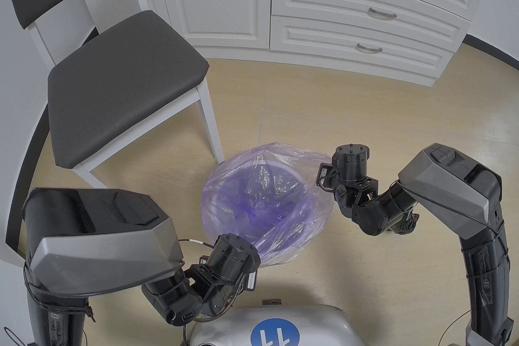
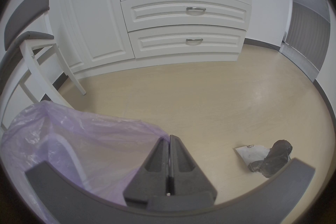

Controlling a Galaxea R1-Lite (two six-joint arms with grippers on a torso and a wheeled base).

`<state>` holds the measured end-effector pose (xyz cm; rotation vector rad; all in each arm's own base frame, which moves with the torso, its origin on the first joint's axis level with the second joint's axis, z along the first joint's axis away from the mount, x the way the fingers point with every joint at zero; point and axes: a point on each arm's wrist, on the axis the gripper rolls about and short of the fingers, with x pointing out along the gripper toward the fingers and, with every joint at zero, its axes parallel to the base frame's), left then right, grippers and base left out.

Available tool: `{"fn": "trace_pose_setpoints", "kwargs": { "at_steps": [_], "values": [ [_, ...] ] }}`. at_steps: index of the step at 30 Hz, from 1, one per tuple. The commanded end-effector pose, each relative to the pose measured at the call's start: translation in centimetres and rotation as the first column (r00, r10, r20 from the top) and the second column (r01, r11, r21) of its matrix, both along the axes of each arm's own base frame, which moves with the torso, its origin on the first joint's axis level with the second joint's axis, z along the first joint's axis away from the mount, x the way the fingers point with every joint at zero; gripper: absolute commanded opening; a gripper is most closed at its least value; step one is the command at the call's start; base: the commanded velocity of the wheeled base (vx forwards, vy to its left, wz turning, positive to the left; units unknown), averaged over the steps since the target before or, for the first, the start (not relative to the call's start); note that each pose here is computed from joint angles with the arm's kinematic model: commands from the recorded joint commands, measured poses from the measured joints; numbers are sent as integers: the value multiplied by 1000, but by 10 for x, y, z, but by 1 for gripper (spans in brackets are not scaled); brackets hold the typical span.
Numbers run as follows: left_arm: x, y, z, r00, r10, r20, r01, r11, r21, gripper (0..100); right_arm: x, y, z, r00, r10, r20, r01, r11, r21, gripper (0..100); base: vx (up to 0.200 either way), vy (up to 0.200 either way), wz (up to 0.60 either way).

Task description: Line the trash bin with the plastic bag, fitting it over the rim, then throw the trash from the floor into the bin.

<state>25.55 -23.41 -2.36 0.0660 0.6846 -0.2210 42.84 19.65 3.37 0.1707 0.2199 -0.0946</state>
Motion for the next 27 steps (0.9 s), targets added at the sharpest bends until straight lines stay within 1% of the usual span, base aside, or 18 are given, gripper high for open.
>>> {"fn": "trace_pose_setpoints", "kwargs": {
  "at_steps": [1, 6, 8, 9, 13, 17, 18, 19, 20, 21, 25, 27],
  "values": [
    [-22, 4, 18, 999, -40, 7, 40, 999, -6, 0, -16, 10, 19, 999, 35, 16, -35, 999, 10, 0, 0, 0, 0],
    [-37, 1, 34, 997, -76, 28, 77, 997, -26, 0, -28, 23, 23, 996, 73, 55, -74, 997, 20, 0, 0, 0, 0],
    [-37, 0, 34, 996, -80, 30, 81, 996, -29, 0, -28, 23, 21, 995, 75, 60, -76, 997, 22, 0, 0, 0, 0],
    [-36, -2, 33, 996, -84, 31, 85, 996, -29, 0, -27, 24, 15, 995, 77, 64, -79, 997, 19, 100, 0, 0, 0],
    [-31, -8, 19, 997, -83, 10, 83, 996, -11, 0, -26, 25, 11, 994, 87, 69, -88, 996, 21, 100, 0, 0, 0],
    [-30, -8, 14, 996, -85, 1, 85, 996, -4, 0, -30, 22, 19, 993, 87, 75, -88, 996, 22, 100, 0, 0, 0],
    [-30, -8, 14, 996, -86, -1, 86, 996, -4, 100, -31, 22, 20, 993, 88, 77, -90, 996, 23, 100, 0, 0, 0],
    [-30, -8, 14, 996, -86, -1, 86, 996, -4, 100, -31, 22, 20, 993, 88, 77, -90, 996, 23, 100, 0, 0, 0],
    [-30, -10, 17, 995, -97, 3, 97, 995, -20, 100, -38, 19, 35, 992, 92, 90, -95, 995, 30, 100, 0, 0, 0],
    [-30, -10, 17, 995, -97, 3, 97, 995, -20, 100, -38, 19, 35, 992, 92, 90, -95, 995, 30, 100, 0, 0, 0],
    [-29, -7, 26, 995, -94, 16, 95, 994, -54, 100, -52, 14, 55, 987, 114, 111, -120, 992, 43, 100, 0, 0, 0],
    [-31, -7, 31, 995, -93, 27, 95, 993, -70, 100, -56, 14, 58, 986, 124, 108, -129, 991, 40, 100, 0, 0, 0]
  ]
}}
